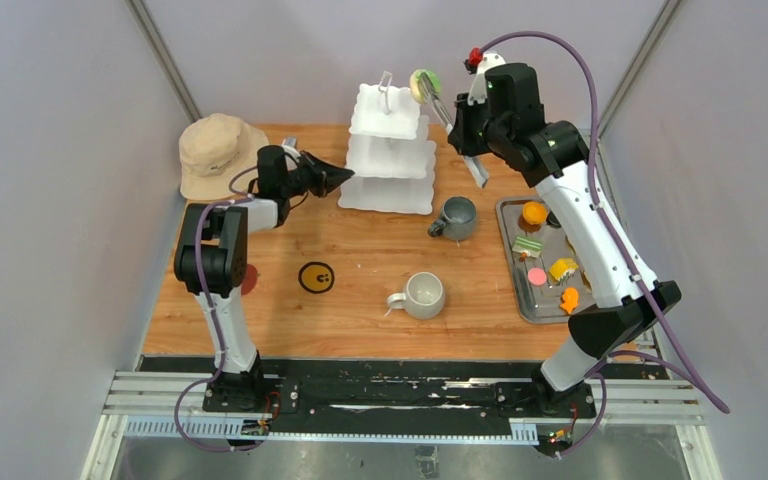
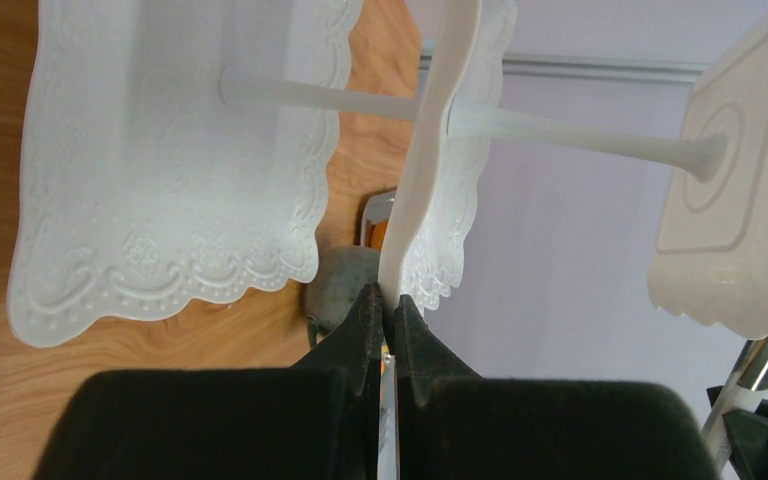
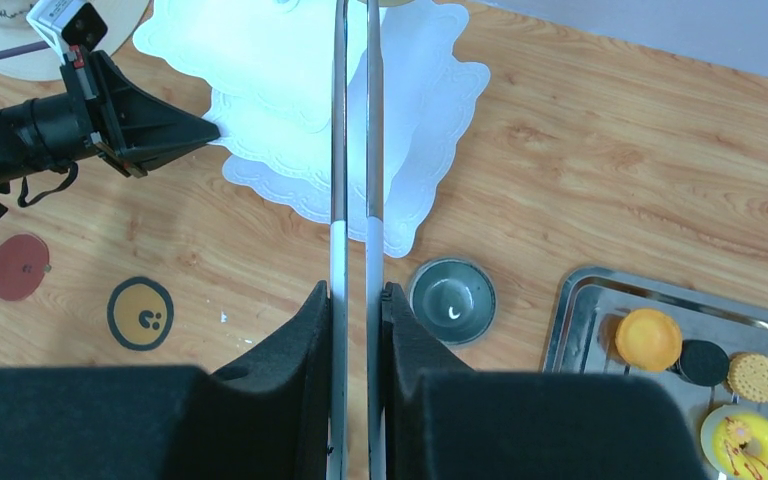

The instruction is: Serve the afternoon tea

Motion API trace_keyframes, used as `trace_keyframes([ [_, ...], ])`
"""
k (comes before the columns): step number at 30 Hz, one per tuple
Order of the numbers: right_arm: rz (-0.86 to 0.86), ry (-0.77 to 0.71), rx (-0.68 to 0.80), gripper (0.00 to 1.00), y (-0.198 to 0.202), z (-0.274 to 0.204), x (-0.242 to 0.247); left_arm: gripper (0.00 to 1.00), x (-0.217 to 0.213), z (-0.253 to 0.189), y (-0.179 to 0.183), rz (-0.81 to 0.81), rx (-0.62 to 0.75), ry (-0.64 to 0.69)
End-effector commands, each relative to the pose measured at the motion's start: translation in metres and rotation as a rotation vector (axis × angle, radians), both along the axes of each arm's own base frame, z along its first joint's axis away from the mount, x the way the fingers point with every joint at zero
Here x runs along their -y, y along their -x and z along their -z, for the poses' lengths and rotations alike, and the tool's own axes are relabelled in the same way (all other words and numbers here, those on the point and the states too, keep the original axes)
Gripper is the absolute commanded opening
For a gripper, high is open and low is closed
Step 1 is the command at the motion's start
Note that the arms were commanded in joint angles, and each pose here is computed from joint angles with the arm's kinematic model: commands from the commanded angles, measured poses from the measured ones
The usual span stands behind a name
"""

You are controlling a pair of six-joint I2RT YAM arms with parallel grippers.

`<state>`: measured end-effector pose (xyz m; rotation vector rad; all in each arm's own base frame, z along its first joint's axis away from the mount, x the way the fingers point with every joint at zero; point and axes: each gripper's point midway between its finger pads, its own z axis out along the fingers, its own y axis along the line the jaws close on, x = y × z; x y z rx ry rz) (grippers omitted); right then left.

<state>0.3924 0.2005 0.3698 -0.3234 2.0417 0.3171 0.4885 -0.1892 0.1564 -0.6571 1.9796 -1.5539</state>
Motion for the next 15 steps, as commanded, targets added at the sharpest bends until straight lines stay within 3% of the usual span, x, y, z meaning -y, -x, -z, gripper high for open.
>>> trace_keyframes([
  [1,-0.034,0.005,0.02,0.01,0.008,-0.01,-0.009,0.0,0.013,-0.037,0.012,0.049,0.13,0.034],
  [12,-0.077,0.037,-0.03,0.0,0.011,0.002,-0.018,0.05,0.018,-0.027,0.029,0.006,0.098,0.046],
  [15,-0.077,0.04,-0.034,0.01,0.01,0.004,-0.019,0.18,0.016,-0.026,0.034,-0.004,0.096,0.04],
])
